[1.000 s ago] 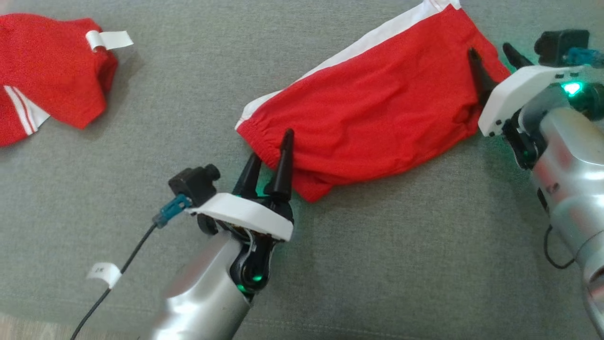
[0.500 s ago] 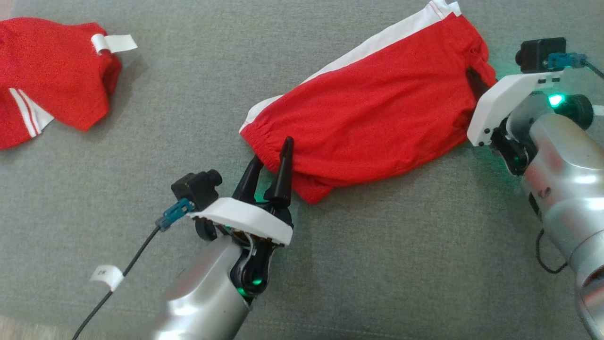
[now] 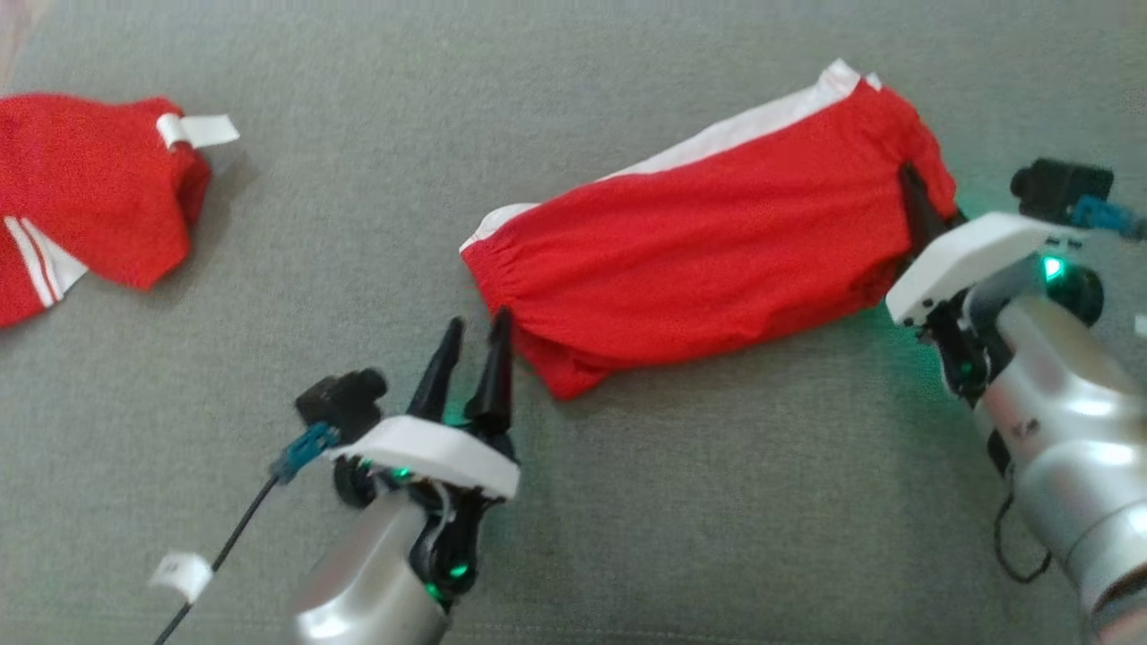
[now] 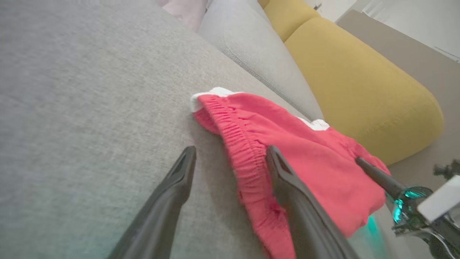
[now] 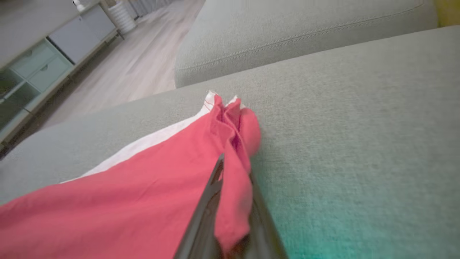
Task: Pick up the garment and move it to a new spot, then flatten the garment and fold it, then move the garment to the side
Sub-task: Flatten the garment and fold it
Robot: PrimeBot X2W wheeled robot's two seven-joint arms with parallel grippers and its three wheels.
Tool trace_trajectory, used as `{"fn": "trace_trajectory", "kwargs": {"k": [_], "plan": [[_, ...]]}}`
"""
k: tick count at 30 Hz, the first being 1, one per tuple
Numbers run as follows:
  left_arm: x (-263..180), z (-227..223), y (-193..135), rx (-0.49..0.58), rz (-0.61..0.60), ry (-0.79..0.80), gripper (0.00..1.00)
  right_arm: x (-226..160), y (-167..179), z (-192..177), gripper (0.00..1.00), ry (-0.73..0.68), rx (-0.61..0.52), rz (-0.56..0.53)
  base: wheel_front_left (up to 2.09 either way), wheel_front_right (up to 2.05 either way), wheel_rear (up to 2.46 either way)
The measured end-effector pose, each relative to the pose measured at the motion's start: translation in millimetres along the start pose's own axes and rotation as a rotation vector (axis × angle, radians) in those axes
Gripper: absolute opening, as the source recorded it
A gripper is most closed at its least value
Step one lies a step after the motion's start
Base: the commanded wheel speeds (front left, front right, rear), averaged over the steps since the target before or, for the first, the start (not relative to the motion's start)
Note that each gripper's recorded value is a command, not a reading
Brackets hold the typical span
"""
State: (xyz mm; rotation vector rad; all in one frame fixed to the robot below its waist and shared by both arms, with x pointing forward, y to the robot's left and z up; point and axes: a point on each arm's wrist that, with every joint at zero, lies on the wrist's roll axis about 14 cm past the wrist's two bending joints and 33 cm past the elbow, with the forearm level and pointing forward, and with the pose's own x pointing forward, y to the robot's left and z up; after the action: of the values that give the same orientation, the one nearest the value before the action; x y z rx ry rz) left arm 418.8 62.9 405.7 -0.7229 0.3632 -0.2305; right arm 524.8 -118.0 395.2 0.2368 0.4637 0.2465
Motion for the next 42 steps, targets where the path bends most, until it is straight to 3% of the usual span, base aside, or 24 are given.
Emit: {"fn": "trace_trajectory", "kwargs": {"k": [17, 23, 26, 31, 37, 40, 41, 42], "plan": [[-55.5, 9.5, 15.9, 0.015, 0.079, -0.112, 1.0, -101.2, -19.7, 0.3, 0.0, -0.184, 0.178, -0.075, 0.0, 0.0, 0.0], [-63.5, 3.1, 21.6, 0.004, 0.097, -0.105, 1.0, -103.4, -17.5, -2.8, 0.0, -0.189, 0.157, -0.065, 0.0, 0.0, 0.0], [-66.0, 2.9, 28.0, -0.002, 0.116, -0.106, 1.0, -90.8, 10.7, 10.9, 0.0, -0.218, 0.132, 0.016, 0.0, 0.0, 0.0], [-70.2, 7.7, 35.5, -0.007, 0.14, -0.123, 1.0, -73.6, 93.6, 36.8, 0.0, -0.277, 0.081, 0.235, 0.0, 0.0, 0.0], [-79.1, 12.1, 43.4, -0.013, 0.167, -0.144, 1.0, -71.9, 166.6, 15.2, 0.0, -0.217, 0.019, 0.418, 0.0, 0.0, 0.0], [-83.8, 13.2, 47.5, -0.011, 0.181, -0.151, 1.0, -71.3, 187.2, -5.5, 0.0, -0.16, -0.015, 0.467, 0.0, 0.0, 0.0], [-85.1, 13.2, 48.9, -0.01, 0.186, -0.152, 1.0, -71.0, 191.1, -13.8, 0.45, -0.136, -0.031, 0.476, 0.0, 0.0, 0.0], [-86.1, 13.8, 50.4, -0.011, 0.191, -0.154, 1.0, -70.2, 193.3, -22.3, 0.45, -0.11, -0.04, 0.479, 0.0, 0.0, 0.0]]}}
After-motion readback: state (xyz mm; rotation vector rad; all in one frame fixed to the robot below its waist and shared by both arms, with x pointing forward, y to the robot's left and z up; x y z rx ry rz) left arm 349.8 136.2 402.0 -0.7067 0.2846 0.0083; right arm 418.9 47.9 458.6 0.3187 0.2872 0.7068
